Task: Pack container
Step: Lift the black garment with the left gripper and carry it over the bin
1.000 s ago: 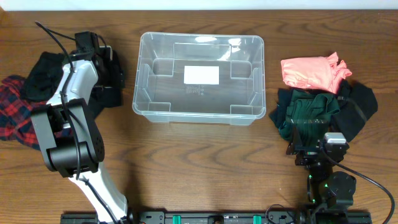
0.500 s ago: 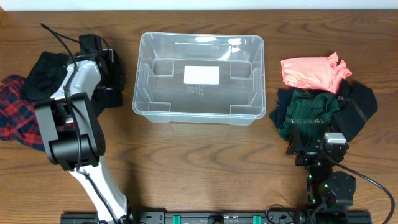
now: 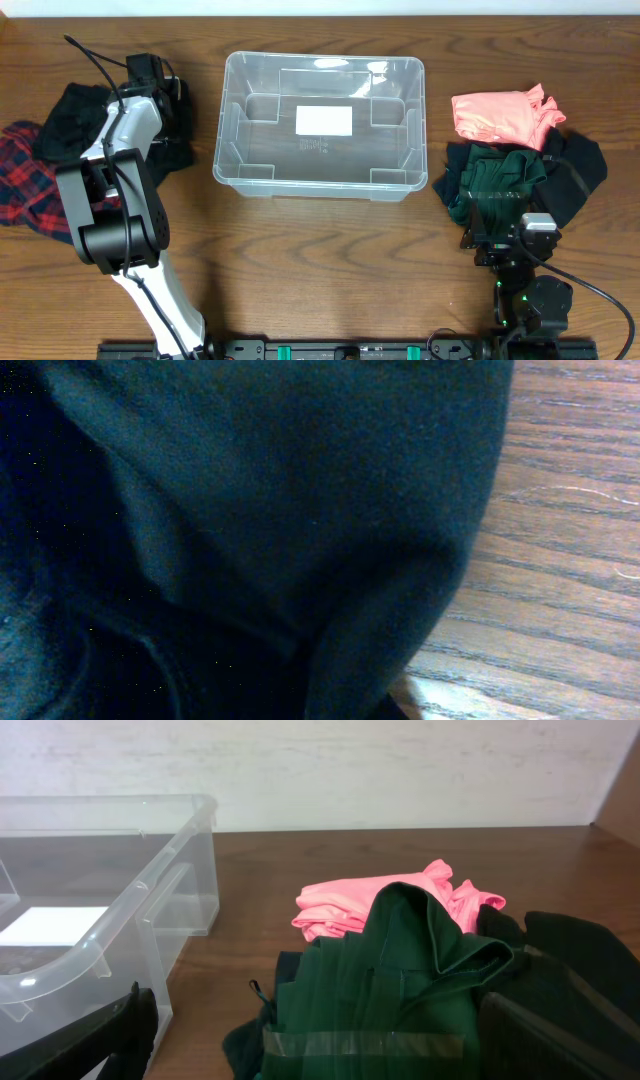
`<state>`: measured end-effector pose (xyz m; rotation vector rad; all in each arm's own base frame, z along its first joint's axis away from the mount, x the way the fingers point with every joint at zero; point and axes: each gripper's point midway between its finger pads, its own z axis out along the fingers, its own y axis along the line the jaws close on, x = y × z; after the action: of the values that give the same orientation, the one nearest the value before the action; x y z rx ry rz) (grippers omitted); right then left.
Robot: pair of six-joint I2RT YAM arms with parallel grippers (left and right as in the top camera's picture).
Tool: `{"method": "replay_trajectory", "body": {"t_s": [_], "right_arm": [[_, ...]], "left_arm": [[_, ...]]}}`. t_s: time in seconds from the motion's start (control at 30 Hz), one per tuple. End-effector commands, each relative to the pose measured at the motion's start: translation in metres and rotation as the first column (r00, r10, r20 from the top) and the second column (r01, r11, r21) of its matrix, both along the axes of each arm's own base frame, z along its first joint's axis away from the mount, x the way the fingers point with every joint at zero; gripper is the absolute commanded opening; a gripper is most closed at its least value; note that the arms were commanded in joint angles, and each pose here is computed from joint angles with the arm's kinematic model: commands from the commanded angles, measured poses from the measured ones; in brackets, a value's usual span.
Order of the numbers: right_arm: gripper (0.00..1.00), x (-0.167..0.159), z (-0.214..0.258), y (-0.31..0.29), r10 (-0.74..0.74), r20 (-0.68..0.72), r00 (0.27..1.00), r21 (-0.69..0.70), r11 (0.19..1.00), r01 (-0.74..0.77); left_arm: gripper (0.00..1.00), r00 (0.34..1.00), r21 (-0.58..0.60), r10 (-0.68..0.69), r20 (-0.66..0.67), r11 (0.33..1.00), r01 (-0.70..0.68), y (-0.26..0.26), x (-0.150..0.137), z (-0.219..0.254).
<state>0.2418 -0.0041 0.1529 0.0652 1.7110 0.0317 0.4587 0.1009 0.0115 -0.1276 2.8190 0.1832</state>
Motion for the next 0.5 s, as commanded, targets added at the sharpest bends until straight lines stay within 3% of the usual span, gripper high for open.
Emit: {"method": "replay_trajectory", "body": {"t_s": [0.0, 0.23, 0.47], "right_arm": [[0.99, 0.0, -0.001, -0.003, -0.015, 0.0, 1.0, 0.002, 1.0, 0.015], [0.99, 0.0, -0.001, -0.003, -0.015, 0.0, 1.0, 0.002, 1.0, 0.015], [0.99, 0.0, -0.001, -0.003, -0.015, 0.0, 1.0, 0.002, 1.0, 0.015]], "left_arm": [[0.06, 0.999, -0.027, 0.034, 0.012, 0.999, -0.034, -0.005, 0.001, 0.004], [0.06, 0.971, -0.091, 0.189, 0.149, 0.98, -0.177, 0.0, 0.011, 0.108], [0.06, 0.969, -0.17, 0.173, 0.175, 0.975, -0.144, -0.018, -0.005, 0.211]]}}
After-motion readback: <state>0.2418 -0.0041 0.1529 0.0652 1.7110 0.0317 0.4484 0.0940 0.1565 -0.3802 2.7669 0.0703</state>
